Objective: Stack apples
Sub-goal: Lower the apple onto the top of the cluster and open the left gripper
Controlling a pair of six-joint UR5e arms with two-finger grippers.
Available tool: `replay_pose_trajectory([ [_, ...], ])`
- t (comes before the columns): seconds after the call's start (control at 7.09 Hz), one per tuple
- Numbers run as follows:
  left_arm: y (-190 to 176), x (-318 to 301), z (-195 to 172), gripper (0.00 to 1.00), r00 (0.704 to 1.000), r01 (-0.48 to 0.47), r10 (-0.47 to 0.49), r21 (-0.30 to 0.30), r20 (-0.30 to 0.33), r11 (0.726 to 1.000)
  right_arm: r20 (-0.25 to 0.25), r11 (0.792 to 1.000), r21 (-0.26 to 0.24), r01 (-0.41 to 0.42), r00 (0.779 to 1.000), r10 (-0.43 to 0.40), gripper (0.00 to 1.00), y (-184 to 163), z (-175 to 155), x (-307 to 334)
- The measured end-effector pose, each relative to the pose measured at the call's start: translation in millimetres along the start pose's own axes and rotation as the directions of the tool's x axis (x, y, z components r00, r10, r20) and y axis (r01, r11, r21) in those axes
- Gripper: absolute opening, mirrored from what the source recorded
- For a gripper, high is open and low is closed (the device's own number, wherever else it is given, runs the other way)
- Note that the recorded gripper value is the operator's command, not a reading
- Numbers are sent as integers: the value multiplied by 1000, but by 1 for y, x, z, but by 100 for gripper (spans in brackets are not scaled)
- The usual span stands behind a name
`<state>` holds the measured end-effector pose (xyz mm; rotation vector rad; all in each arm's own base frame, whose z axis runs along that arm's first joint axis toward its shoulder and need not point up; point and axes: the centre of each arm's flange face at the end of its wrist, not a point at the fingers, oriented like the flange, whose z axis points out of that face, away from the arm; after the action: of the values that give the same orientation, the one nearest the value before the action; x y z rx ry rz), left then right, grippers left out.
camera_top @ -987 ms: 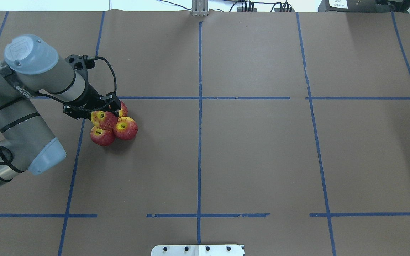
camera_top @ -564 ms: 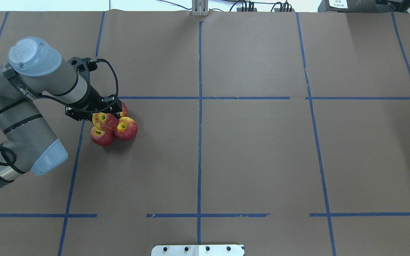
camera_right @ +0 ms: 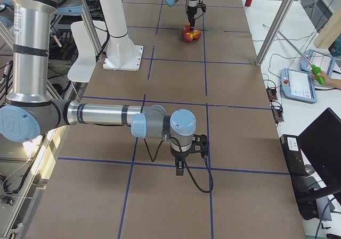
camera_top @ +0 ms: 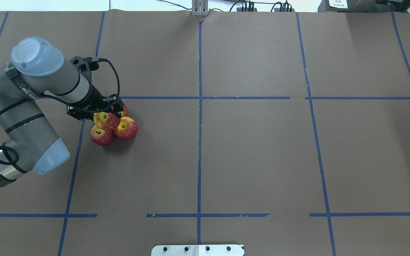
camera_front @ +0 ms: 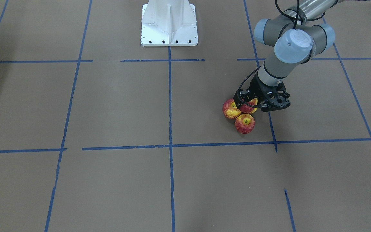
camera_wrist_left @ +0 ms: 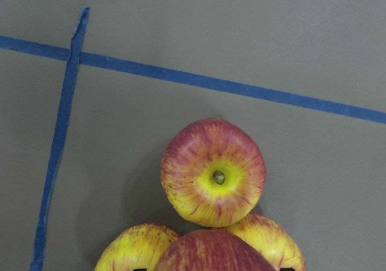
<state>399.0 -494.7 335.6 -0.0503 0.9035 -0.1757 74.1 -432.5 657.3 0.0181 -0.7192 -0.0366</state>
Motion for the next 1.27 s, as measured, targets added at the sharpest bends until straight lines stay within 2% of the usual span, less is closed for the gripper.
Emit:
replay_pose_trajectory([
  [0.42, -2, 0, 4, 0, 1000, -1, 1, -2, 5, 1000, 0, 1000, 0, 0, 1000, 0, 100, 0, 0, 0],
  [0.56, -2, 0, 5, 52, 1000, -1, 1, -3, 7, 1000, 0, 1000, 0, 0, 1000, 0, 100, 0, 0, 0],
  [0.71, -2, 0, 5, 100, 1000, 0, 0, -3, 8, 1000, 0, 1000, 0, 0, 1000, 0, 100, 0, 0, 0],
  [1.27, -4, 2, 1, 100, 1000, -1, 1, 4, 3, 1000, 0, 1000, 0, 0, 1000, 0, 100, 0, 0, 0],
])
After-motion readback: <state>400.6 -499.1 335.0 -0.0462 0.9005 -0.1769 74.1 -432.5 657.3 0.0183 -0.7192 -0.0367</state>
